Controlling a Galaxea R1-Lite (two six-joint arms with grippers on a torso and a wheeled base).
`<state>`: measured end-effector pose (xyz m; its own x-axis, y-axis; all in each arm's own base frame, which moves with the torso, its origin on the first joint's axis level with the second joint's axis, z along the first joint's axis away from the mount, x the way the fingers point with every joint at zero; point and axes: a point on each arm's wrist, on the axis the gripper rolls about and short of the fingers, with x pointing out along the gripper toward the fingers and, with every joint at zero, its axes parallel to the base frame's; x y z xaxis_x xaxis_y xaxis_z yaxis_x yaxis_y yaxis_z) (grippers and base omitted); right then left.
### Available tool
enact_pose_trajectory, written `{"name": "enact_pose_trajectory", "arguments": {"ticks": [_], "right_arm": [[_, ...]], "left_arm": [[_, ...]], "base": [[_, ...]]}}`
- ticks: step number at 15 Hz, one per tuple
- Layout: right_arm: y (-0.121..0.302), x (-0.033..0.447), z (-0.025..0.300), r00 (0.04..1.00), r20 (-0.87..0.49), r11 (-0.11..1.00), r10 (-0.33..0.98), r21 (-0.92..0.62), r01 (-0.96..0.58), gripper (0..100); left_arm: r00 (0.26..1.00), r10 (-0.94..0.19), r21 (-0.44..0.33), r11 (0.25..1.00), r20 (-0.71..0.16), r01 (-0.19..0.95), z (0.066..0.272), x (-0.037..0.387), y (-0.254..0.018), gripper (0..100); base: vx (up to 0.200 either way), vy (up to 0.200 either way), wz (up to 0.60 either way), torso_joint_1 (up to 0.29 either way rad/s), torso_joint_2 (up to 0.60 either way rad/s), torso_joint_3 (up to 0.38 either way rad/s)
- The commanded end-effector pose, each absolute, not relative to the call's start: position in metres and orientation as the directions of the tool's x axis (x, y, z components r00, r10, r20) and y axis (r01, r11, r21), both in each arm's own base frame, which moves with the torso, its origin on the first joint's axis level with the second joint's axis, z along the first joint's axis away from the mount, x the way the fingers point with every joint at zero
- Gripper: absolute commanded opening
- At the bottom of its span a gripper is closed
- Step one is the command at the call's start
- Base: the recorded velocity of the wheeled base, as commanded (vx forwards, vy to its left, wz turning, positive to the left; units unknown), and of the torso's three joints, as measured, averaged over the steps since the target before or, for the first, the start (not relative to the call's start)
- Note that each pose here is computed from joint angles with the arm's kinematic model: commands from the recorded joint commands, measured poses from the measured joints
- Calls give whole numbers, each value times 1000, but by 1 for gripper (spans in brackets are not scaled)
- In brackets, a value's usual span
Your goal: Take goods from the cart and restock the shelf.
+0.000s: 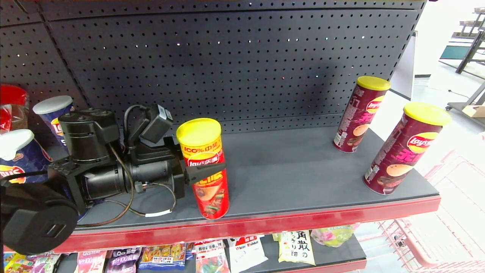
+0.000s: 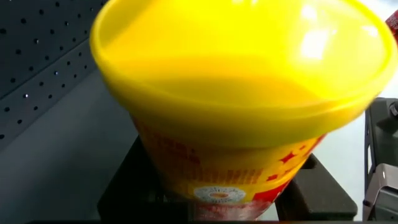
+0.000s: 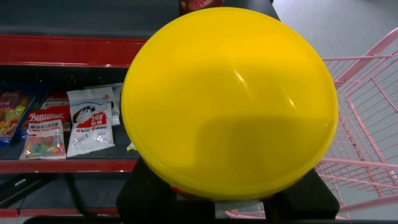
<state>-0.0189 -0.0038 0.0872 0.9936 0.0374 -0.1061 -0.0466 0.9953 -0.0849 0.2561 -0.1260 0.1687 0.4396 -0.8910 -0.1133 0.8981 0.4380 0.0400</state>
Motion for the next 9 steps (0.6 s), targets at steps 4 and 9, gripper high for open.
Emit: {"name": "enact_pose_trajectory", "arguments": {"ticks": [4, 9], "right_arm": [[-4, -19, 87, 994, -107, 995, 36, -86, -45, 0], [-4, -19, 87, 994, -107, 995, 36, -86, -45, 0]], "left_arm": [[444, -888, 32, 444, -118, 896, 167, 255, -126, 0], [452, -884, 27, 452, -123, 892, 165, 256, -126, 0]], "base": [[0, 0, 0, 0, 0, 0], [0, 0, 0, 0, 0, 0]]}}
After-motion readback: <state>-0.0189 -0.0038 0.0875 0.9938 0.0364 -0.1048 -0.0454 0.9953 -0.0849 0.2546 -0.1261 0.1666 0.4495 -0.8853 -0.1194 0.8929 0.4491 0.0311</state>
